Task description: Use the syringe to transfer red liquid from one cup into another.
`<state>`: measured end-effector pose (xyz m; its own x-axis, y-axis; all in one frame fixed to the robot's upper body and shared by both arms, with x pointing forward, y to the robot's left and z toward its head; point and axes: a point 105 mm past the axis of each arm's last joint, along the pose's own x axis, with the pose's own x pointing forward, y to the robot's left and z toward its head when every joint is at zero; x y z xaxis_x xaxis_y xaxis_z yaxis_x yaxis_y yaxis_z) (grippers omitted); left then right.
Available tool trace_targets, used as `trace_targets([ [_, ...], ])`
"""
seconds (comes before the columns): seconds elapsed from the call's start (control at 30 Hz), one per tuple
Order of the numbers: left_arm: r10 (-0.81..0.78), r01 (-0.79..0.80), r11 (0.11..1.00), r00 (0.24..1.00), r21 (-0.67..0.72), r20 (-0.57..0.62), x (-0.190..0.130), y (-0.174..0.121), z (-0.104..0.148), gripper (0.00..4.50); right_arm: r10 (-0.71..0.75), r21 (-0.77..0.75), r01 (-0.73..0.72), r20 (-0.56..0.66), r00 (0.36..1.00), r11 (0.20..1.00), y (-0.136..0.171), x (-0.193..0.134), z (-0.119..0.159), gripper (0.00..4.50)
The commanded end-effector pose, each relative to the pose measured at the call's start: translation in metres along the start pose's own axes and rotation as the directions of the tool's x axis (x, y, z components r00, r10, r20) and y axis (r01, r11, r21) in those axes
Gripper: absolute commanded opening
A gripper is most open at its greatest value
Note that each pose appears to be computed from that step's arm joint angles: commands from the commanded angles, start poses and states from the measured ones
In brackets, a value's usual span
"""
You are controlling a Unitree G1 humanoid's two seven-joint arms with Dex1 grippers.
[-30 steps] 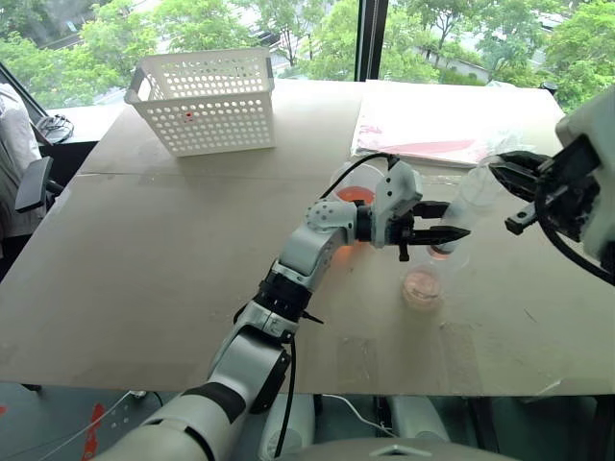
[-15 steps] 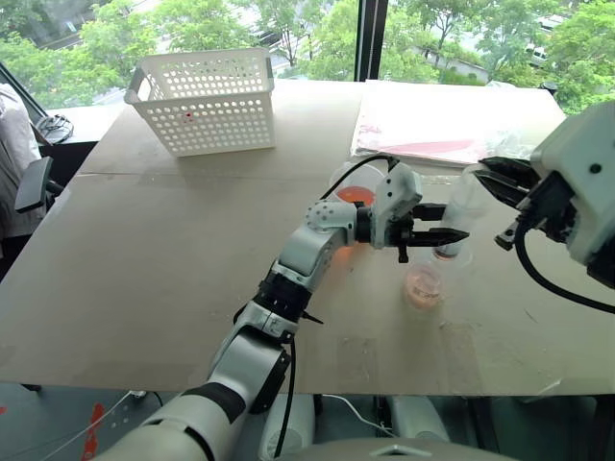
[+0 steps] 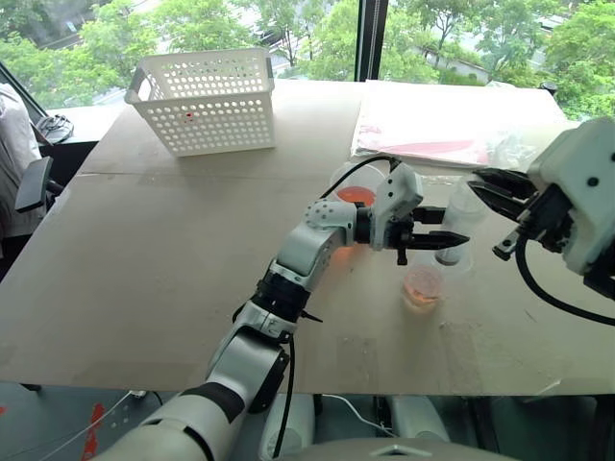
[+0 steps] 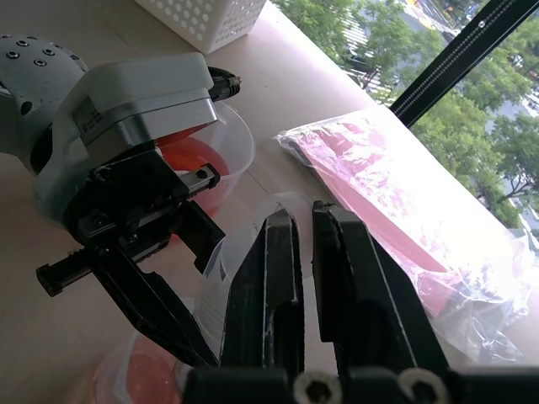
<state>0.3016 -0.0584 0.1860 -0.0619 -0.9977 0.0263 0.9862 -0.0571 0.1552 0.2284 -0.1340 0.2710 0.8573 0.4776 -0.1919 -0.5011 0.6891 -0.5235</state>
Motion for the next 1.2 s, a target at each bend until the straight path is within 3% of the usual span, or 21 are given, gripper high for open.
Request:
trace_targets([
  [0.03,-0.063,0.048,0.993,0.989,0.112,0.137,0.010,-0.011,0.047,1.27,0.208,0.039,-0.207,-0.034,0.978,0.978,0.043,-0.005,-0.013,0.02],
  [0.4,-0.063,0.048,0.993,0.987,0.108,0.149,0.007,-0.014,0.055,1.27,0.220,0.093,-0.216,-0.027,0.975,0.972,0.046,-0.006,-0.022,0.02],
  [0.5,-0.062,0.048,0.994,0.987,0.102,0.147,0.005,-0.014,0.055,1.27,0.201,0.142,-0.204,0.034,0.979,0.969,0.036,-0.007,-0.012,0.02],
  [0.6,-0.060,0.047,0.995,0.987,0.093,0.148,0.001,-0.014,0.057,1.27,0.241,0.231,-0.280,0.183,0.953,0.932,0.032,-0.017,0.011,0.02],
  [0.73,-0.060,0.048,0.996,0.985,0.081,0.161,-0.003,-0.015,0.060,1.27,0.236,0.252,-0.289,0.221,0.946,0.923,0.022,-0.026,0.015,1.67],
  [0.87,-0.063,0.050,0.996,0.979,0.074,0.196,-0.006,-0.016,0.066,1.27,0.172,0.272,-0.239,0.249,0.953,0.932,0.003,-0.032,0.014,3.79],
  [0.93,-0.066,0.053,0.996,0.976,0.068,0.206,-0.006,-0.016,0.068,1.27,0.132,0.283,-0.212,0.277,0.952,0.935,-0.008,-0.036,0.015,4.41],
  [1.2,0.016,-0.008,1.000,0.951,-0.027,0.308,-0.016,-0.001,0.091,1.27,0.042,0.367,-0.213,0.423,0.905,0.906,-0.032,-0.059,0.020,4.41],
])
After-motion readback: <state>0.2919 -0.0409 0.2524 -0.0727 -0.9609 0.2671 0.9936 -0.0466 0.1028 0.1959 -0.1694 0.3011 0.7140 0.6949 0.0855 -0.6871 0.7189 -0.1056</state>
